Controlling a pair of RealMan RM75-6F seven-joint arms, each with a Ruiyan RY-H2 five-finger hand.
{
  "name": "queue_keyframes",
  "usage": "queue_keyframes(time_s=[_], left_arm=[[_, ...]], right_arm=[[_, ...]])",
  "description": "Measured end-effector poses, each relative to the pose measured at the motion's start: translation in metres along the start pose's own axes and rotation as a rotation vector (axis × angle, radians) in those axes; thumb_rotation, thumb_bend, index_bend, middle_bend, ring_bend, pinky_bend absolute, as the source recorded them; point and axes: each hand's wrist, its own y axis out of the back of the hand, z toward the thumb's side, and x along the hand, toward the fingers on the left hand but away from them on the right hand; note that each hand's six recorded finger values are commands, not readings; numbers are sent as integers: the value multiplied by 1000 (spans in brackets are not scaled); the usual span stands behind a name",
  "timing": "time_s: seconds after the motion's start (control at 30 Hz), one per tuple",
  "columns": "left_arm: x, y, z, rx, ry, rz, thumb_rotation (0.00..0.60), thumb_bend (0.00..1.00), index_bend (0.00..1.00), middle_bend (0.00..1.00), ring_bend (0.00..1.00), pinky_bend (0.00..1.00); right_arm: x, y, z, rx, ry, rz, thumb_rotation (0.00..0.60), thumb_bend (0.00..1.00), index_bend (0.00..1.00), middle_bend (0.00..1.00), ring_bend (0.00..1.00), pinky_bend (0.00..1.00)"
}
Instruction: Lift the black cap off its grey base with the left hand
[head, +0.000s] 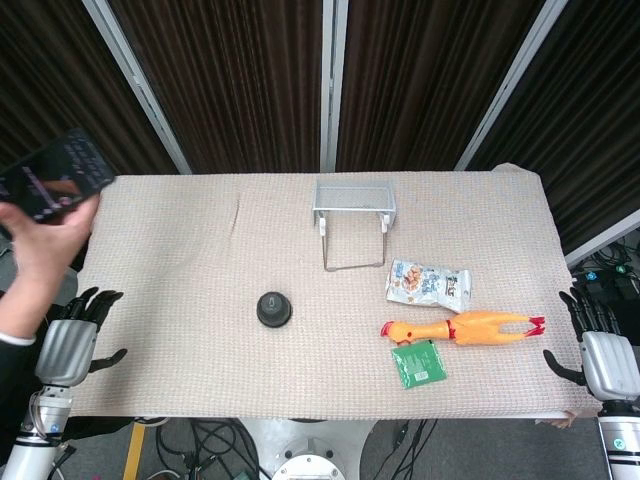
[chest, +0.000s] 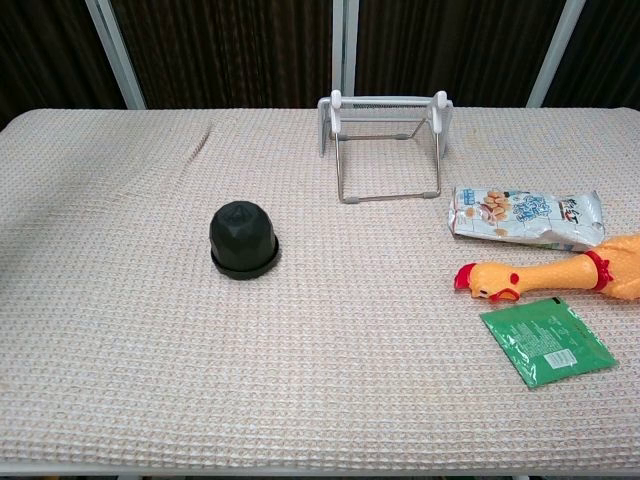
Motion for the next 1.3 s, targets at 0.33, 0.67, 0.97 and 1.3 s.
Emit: queue_keyframes(time_s=[0.33,0.67,0.97,1.3], left_arm=[[1,1,2,1,-7,-1,600,73,163,165,125,206],[8,-6,16,-62,-38,-34,600,73,164,165,125,206],[25,-29,40,-198,-81,-113,600,72,164,165,125,207],[56,-75,84,-291,-143,-275,600,70,164,165,118,208]], right_arm=[[0,-1,-1,-2,-1,2,600,186,0,0,0,0],[-1,0,0,-11,-2,4,600,187,0,0,0,0],[0,1,-1,-9,-3,6,600,187,0,0,0,0],[-1,2,1,-7,3,0,600,188,0,0,0,0]])
